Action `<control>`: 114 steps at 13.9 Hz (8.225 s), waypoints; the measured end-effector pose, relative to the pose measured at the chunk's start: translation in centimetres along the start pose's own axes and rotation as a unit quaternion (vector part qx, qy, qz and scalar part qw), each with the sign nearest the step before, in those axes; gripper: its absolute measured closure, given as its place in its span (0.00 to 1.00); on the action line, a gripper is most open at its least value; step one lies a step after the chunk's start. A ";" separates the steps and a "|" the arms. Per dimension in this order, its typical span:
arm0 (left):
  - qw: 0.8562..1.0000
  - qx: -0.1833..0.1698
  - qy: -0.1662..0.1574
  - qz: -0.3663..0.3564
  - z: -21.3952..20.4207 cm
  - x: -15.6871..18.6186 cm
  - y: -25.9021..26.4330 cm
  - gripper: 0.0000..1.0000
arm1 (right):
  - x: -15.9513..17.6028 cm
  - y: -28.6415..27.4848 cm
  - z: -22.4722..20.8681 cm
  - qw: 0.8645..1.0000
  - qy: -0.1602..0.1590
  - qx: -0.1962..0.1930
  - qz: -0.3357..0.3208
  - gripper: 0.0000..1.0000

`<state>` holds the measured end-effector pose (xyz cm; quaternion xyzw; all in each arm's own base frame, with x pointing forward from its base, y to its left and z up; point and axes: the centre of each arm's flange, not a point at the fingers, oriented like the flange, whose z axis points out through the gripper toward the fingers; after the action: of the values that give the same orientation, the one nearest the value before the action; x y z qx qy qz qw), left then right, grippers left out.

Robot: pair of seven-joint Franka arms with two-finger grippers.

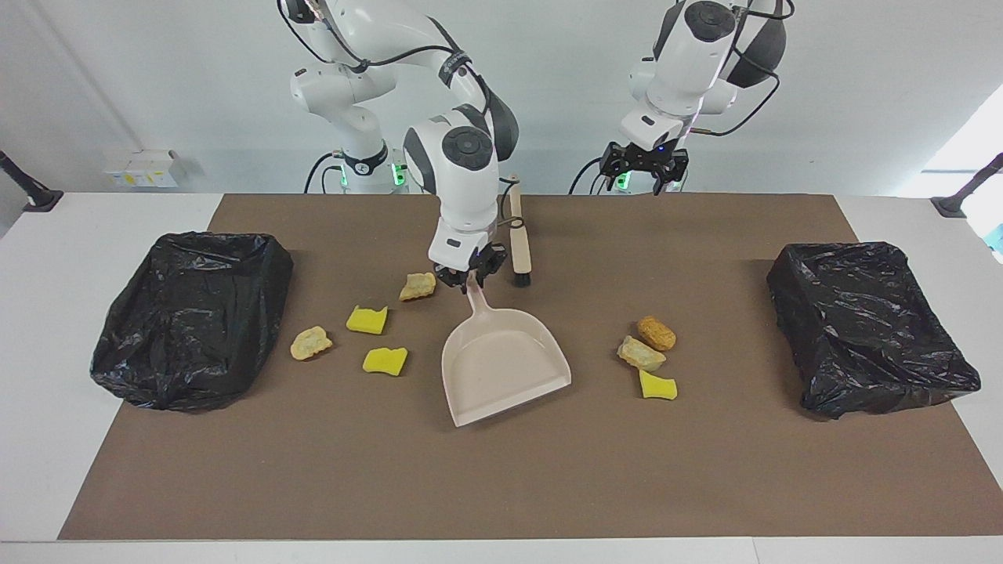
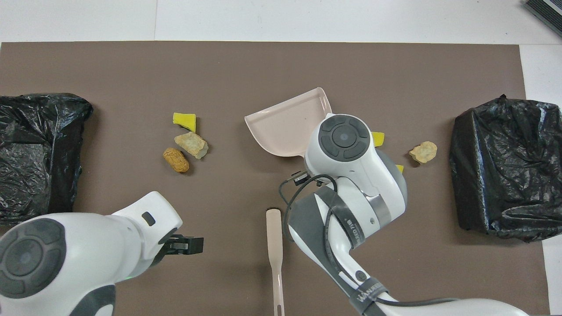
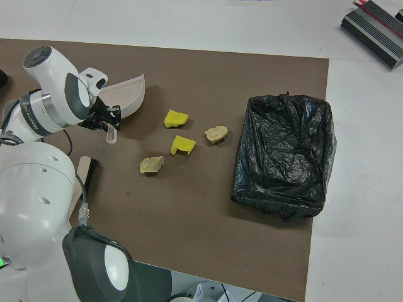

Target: Sweep and dump trash in bin

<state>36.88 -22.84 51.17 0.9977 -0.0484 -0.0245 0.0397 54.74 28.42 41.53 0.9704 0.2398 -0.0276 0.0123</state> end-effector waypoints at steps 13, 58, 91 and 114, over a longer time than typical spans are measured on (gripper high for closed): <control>1.000 0.018 -0.019 0.006 16.8 -7.3 17.8 0.00 | -3.2 8.9 0.1 0.917 -0.083 0.006 -0.391 0.69; 0.998 0.045 -0.023 0.022 14.0 17.2 -12.0 0.74 | 0.3 3.1 5.5 0.852 -0.011 -0.057 -0.521 0.69; 0.976 0.030 -0.139 -0.162 10.7 7.4 -14.5 0.74 | 0.1 3.1 6.2 0.860 -0.017 -0.053 -0.508 0.69; 0.980 -0.186 -0.032 -0.069 15.0 2.5 7.8 0.74 | 0.1 1.0 6.3 0.863 -0.013 -0.055 -0.502 0.69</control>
<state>37.86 -31.96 36.71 0.9726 0.0242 -0.0681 0.2212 55.02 27.34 35.24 0.7160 0.6954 -0.0289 0.0535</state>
